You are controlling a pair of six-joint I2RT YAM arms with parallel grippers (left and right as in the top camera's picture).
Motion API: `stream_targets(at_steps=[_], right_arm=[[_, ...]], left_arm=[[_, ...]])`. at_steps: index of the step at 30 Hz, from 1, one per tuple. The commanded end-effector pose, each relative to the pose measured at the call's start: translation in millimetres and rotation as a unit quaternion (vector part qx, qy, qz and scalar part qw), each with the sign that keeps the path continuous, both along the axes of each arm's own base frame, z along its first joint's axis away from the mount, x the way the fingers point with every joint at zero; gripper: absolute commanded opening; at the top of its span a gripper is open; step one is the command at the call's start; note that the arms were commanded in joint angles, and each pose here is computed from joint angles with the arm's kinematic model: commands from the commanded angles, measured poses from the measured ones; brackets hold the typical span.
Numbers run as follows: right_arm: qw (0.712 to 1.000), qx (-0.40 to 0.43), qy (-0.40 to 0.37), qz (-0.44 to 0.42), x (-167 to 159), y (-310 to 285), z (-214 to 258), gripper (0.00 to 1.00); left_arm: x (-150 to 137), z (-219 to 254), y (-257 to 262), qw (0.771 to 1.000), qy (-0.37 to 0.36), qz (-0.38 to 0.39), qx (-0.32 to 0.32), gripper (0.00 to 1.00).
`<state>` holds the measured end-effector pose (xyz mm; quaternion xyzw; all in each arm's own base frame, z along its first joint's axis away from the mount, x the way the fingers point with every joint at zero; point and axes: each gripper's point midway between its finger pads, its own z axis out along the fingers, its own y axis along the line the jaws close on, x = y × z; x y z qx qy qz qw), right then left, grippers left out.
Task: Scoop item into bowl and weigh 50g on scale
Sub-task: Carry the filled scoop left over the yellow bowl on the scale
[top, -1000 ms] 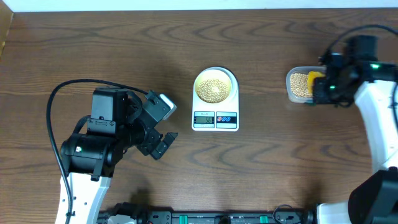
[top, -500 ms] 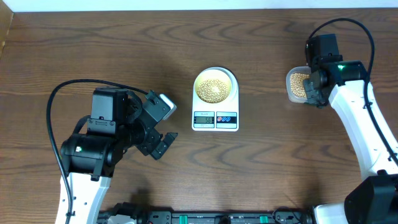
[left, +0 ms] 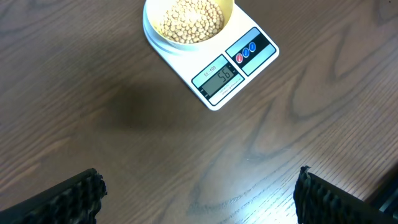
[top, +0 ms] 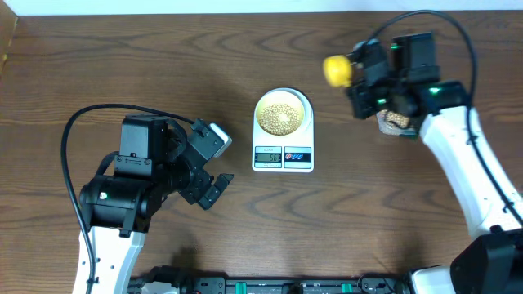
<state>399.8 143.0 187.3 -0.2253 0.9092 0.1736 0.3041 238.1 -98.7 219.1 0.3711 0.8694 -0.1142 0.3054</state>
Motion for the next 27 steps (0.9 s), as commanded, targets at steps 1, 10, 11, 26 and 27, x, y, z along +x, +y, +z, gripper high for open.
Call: stream_targets(at_steps=[1,10,11,26,27], right_arm=[[0.997,0.002,0.005,0.074,-12,47,-9,0.01],[0.987,-0.067,0.028,0.141,-25,96,-65,0.01],[0.986,-0.081,0.027,0.144,-26,97,-71,0.01],[0.970,-0.219,-0.027,0.106,1,74,-90,0.01],[0.969,-0.220,-0.028,0.108,1,74,-90,0.01]], left_arm=[[3,7,1,1.000,-0.012,-0.003,0.004,0.99],[3,7,1,1.000,-0.012,-0.003,0.004,0.99],[3,7,1,1.000,-0.012,-0.003,0.004,0.99],[3,7,1,1.000,-0.012,-0.003,0.004,0.99],[3,7,1,1.000,-0.012,-0.003,0.004,0.99]])
